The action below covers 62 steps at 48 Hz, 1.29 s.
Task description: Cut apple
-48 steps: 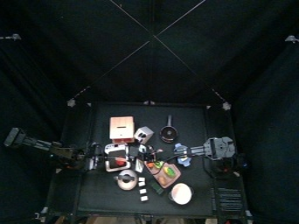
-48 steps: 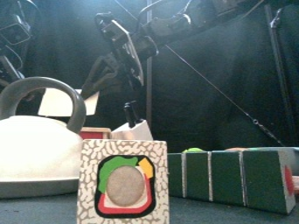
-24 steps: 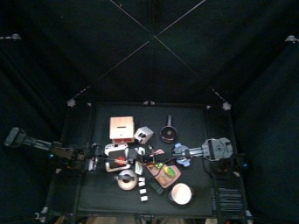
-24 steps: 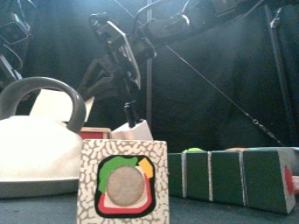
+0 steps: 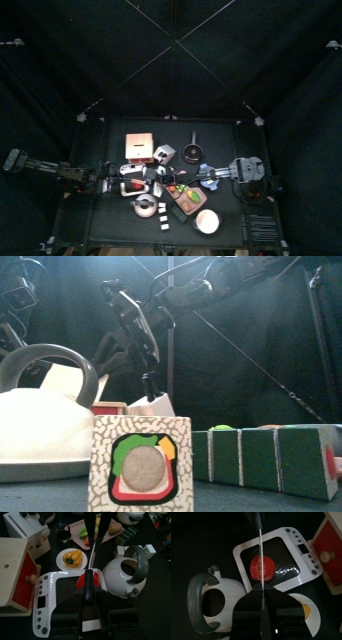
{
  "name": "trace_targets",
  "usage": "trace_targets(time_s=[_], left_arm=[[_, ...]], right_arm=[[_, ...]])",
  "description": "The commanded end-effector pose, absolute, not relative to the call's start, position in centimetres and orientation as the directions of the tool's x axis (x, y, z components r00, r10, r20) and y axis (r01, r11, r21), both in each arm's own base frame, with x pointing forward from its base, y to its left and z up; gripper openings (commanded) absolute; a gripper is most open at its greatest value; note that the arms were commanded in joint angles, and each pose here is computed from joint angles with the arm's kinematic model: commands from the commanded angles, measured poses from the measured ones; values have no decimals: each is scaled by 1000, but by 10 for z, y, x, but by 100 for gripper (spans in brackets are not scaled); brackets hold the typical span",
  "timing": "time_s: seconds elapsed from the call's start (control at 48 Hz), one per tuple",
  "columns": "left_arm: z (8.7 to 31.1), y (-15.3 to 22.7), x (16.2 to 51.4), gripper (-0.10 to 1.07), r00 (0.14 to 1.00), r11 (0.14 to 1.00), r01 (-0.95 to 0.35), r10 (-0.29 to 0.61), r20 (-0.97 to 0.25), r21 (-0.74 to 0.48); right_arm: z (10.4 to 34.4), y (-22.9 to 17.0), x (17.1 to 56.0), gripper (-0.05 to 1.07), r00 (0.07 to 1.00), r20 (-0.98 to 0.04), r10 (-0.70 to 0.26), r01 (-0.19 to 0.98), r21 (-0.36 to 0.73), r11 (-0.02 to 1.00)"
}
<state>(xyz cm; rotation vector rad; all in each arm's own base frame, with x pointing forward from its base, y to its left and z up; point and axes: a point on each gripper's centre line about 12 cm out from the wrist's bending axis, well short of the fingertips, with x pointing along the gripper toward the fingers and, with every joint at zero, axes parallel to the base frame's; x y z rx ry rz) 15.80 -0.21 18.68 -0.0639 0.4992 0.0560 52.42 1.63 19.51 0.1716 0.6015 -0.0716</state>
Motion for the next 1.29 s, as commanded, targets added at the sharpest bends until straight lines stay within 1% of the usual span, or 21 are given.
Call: trace_targets(time_s=[0.0, 0.271, 0.521, 0.771, 0.875, 1.021, 1.271], left_arm=[[193, -2, 161, 55, 886, 996, -70, 39, -463, -49], [192, -2, 161, 55, 885, 996, -70, 40, -464, -48], [196, -2, 162, 55, 889, 997, -66, 37, -455, -47], [197, -2, 162, 55, 892, 997, -63, 35, -451, -47], [201, -2, 163, 55, 897, 997, -59, 36, -441, -38], [201, -3, 164, 55, 898, 999, -45, 33, -438, -18], [204, -4, 165, 55, 904, 999, -35, 22, -426, -21]], right_arm=[[229, 22, 532, 28, 872, -489, -1, 86, 152, 985], [229, 22, 532, 28, 872, -490, -2, 86, 150, 985], [237, 24, 531, 28, 880, -475, 2, 77, 148, 986], [239, 27, 531, 28, 882, -471, 4, 66, 132, 989], [243, 28, 531, 28, 886, -463, 6, 62, 130, 990], [248, 26, 529, 28, 891, -454, 3, 63, 130, 989], [251, 27, 529, 28, 894, -447, 7, 57, 130, 990]])
